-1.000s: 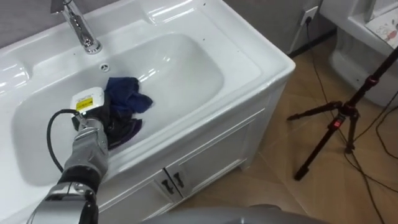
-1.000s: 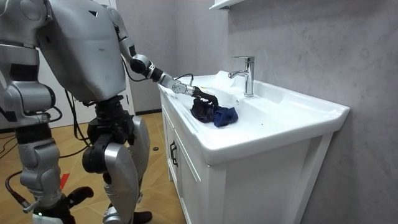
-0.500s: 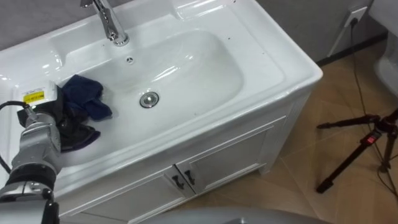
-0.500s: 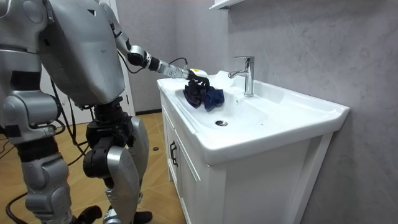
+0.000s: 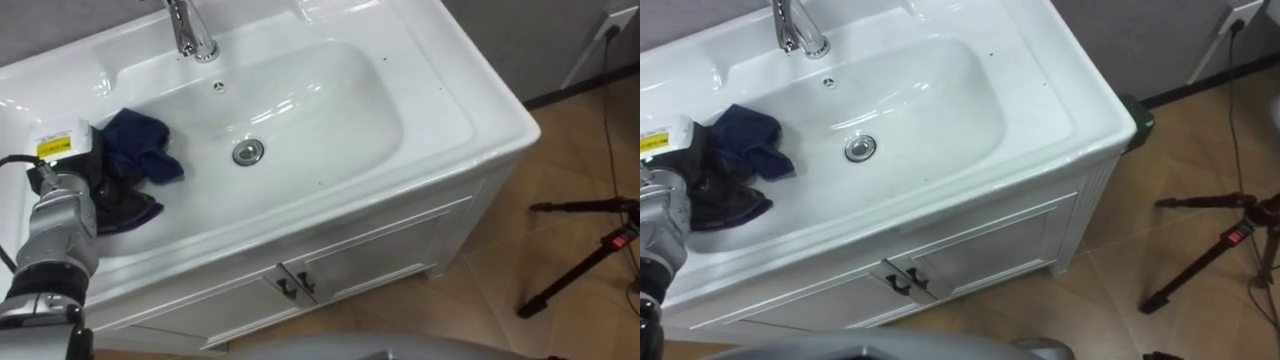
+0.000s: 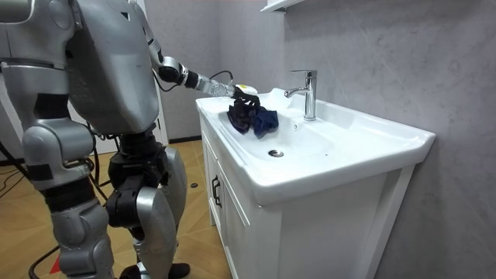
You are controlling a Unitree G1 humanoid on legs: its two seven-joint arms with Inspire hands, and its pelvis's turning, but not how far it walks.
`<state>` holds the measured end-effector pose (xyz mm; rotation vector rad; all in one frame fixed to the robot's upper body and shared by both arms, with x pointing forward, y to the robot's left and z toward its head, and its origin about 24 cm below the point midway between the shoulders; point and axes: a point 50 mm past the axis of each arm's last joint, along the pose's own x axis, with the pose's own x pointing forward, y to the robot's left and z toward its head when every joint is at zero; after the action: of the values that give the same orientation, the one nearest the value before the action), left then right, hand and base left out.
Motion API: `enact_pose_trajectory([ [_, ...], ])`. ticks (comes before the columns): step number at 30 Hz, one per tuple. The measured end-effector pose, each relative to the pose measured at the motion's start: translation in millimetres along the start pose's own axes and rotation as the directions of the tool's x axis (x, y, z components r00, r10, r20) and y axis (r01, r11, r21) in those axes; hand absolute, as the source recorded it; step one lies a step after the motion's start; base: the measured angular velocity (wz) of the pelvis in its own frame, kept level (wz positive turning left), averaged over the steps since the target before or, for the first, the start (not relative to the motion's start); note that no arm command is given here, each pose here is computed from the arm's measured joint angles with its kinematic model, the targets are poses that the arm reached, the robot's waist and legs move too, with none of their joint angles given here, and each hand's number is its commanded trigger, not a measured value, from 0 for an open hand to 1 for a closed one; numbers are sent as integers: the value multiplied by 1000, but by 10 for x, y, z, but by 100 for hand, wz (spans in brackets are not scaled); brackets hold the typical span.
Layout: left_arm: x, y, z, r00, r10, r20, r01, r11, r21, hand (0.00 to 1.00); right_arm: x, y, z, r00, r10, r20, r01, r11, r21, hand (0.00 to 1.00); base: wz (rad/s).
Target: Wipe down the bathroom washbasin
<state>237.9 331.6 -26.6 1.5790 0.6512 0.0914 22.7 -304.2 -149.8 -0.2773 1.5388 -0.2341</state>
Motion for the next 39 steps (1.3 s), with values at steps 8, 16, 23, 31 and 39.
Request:
enact_pose_trajectory([
  [8,-4,-10,2,1000,-3,4,3,1000,9,100,3,7,-111,1000,-4,-18,4,1000,0,0,2],
  [16,-98,-200,-17,999,-48,14,46,991,122,100,2,39,-245,998,32,-56,-32,999,-4,0,0],
  [23,-244,-505,215,991,-124,49,114,978,172,100,0,66,-308,996,42,-78,-43,999,-14,0,-5],
  [31,-329,-626,420,994,-105,40,94,973,212,100,-8,239,-460,981,124,-146,-135,989,-68,0,-1],
  [39,-367,-645,422,998,-47,34,36,961,275,100,-30,402,-580,952,190,-238,-217,972,-89,0,-4],
])
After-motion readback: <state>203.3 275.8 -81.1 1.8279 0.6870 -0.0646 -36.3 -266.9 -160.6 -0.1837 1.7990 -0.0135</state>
